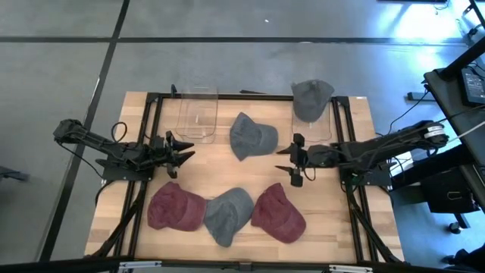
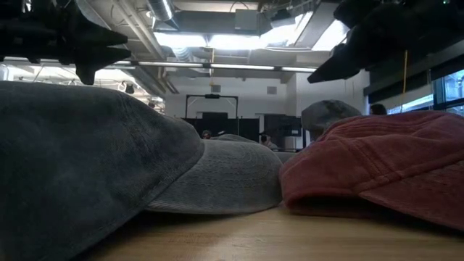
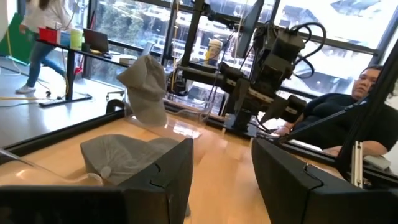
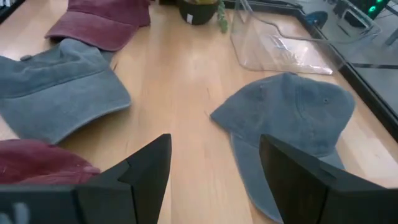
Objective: Pick & Place hat
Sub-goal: Put the right red cap into the left transparent bin
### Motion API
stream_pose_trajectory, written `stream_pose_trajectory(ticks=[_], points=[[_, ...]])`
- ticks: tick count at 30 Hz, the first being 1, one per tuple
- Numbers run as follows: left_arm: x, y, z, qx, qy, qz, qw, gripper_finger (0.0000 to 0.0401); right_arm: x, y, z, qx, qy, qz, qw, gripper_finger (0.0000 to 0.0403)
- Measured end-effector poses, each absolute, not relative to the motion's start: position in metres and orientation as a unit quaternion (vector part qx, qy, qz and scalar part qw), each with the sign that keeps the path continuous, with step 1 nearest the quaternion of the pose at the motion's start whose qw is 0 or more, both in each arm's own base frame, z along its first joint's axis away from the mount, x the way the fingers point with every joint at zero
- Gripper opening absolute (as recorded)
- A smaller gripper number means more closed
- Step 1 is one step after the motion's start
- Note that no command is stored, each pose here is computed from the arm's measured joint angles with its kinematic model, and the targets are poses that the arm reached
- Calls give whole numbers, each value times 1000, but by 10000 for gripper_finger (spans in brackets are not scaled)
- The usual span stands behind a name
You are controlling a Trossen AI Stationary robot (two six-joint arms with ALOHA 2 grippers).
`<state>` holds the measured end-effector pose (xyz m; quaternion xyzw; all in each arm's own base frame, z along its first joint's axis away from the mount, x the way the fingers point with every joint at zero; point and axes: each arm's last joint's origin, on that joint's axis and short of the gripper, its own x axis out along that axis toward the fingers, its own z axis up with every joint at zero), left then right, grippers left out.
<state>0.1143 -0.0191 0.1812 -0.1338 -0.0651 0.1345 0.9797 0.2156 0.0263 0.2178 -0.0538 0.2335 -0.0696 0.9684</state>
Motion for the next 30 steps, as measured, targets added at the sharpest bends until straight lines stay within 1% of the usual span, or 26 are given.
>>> stream_pose_trajectory(ticks=[7,13,17,20,22,24,27,30], points=[[115,-19,180,-137,-58,132,980,161,220,27,211,-52,247,-72,965,243],[116,-20,177,-121,-41,121,984,183,220,27,211,-45,248,-71,965,243],[116,-20,177,-119,-42,123,984,196,220,29,210,-25,250,-46,967,243],[116,-20,177,-119,-41,123,984,199,220,31,211,-2,257,-2,966,243],[116,-20,177,-119,-42,123,984,199,221,34,216,14,275,34,961,243],[116,-20,177,-119,-42,123,984,197,223,35,227,36,307,41,950,243],[116,-20,177,-119,-42,123,984,196,230,36,240,54,373,30,926,243],[116,-20,177,-119,-42,123,984,197,247,42,245,73,409,64,907,243]])
